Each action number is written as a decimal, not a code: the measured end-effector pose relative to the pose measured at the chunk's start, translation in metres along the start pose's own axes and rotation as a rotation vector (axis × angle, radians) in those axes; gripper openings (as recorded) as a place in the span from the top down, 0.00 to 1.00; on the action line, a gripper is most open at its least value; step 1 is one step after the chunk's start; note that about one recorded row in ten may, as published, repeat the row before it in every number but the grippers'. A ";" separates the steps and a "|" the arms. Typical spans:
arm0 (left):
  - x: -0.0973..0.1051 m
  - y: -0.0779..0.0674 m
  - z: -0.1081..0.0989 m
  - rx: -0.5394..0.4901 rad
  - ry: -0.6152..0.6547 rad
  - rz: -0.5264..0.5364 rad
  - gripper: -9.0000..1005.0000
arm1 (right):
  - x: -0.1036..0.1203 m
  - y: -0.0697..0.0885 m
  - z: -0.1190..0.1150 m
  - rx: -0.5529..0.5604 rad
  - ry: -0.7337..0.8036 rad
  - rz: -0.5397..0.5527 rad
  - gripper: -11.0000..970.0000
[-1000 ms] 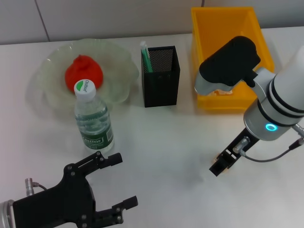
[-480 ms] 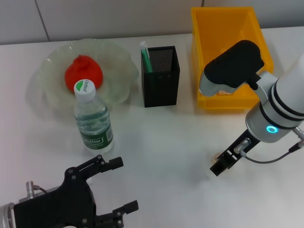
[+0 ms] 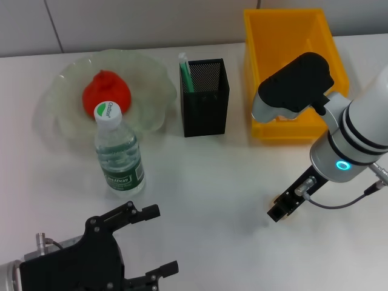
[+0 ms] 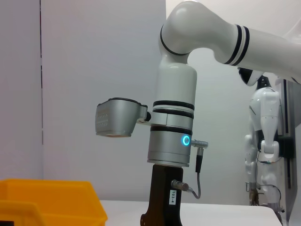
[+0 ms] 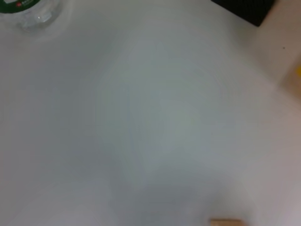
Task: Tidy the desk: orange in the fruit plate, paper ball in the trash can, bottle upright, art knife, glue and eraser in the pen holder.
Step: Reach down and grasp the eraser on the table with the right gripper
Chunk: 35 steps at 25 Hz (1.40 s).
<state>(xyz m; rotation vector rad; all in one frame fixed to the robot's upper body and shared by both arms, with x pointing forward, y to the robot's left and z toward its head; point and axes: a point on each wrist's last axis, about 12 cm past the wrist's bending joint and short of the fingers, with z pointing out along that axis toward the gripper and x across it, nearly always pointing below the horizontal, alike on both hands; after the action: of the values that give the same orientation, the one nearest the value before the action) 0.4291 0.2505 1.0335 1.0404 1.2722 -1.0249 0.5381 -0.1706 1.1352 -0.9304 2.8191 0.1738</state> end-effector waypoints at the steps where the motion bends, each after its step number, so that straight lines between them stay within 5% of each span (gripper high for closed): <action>1: 0.000 0.000 0.000 0.001 0.000 0.000 0.19 | 0.000 0.000 0.000 -0.002 0.001 0.000 0.28; 17: 0.000 0.000 0.001 0.010 0.001 0.002 0.19 | 0.001 -0.001 0.003 -0.008 0.012 0.008 0.54; 35: 0.000 0.000 0.001 0.012 0.000 0.002 0.19 | 0.000 -0.003 0.007 -0.006 0.024 0.010 0.63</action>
<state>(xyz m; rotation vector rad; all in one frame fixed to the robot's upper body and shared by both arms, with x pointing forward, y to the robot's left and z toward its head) 0.4293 0.2491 1.0339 1.0510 1.2661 -1.0320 0.5406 -0.1718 1.1284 -0.9256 2.8474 0.1735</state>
